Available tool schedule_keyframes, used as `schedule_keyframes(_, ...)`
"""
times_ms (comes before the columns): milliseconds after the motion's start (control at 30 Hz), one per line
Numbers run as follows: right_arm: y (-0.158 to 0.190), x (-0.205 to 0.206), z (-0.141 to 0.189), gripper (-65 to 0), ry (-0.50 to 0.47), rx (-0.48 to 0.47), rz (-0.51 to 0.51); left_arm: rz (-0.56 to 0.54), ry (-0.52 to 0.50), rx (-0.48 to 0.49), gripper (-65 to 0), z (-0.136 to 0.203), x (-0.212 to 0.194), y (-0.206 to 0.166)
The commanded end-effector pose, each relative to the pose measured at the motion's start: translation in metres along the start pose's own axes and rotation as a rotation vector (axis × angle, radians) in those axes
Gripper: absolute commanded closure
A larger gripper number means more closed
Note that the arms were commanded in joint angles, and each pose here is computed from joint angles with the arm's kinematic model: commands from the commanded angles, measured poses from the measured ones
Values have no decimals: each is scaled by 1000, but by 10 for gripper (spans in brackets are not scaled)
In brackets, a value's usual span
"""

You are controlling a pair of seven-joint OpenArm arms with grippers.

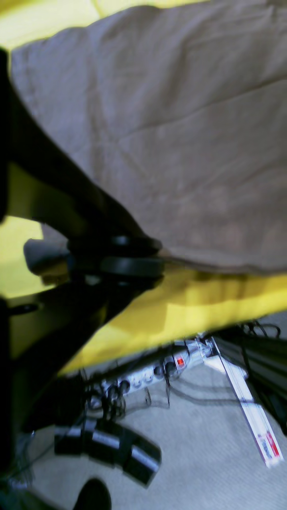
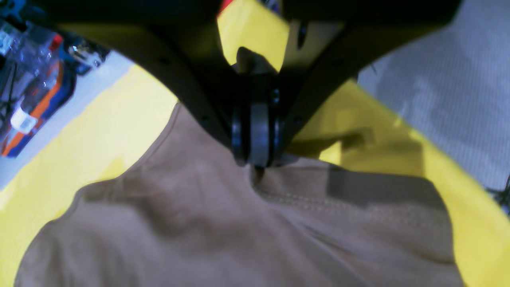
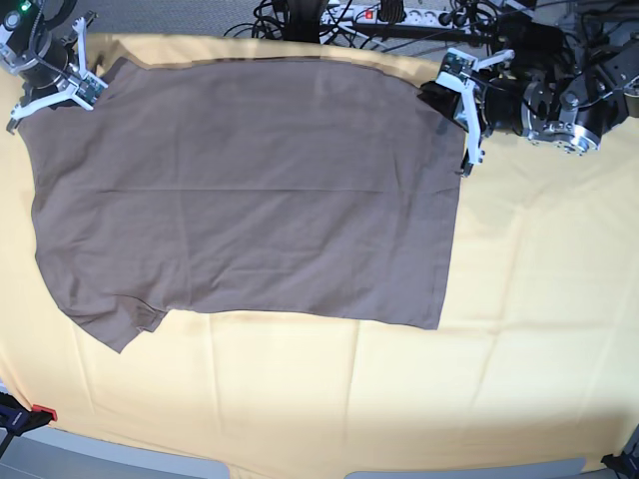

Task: Fold the T-shirt properly
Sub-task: 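Lift and pull the gripped shirt edge toward the arm bases with both grippers, then drag the held edge further to stretch the shirt flat with both grippers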

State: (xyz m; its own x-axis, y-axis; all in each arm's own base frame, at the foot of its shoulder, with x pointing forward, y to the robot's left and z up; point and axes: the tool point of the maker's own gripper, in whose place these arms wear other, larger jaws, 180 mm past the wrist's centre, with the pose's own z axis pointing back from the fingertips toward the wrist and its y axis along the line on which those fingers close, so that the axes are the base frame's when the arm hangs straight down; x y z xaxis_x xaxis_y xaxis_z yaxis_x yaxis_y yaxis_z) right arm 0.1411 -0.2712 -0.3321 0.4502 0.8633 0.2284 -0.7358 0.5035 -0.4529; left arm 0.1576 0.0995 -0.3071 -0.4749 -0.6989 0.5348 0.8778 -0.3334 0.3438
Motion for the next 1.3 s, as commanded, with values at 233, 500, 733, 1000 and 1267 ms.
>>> schedule_keyframes(233, -37, 8, -26, 0, -97, 20, -97, -36, 50, 178, 0, -10, -15, 46)
schedule_keyframes(500, -67, 10, -47, 0, -152, 15, -202, 12, 108, 283, 0, -14, -48, 88)
schedule_keyframes(733, -73, 15, -69, 0, -151, 26, -216, 14, 118, 318, 0, -12, -52, 97)
schedule_keyframes(1000, -89, 13, -79, 0, -116, -30, -187, 14, 148, 408, 0, -4, -57, 115)
schedule_keyframes(1267, -100, 11, -78, -266, -94, -60, -194, 24, 124, 410, -211, -1, -53, 121)
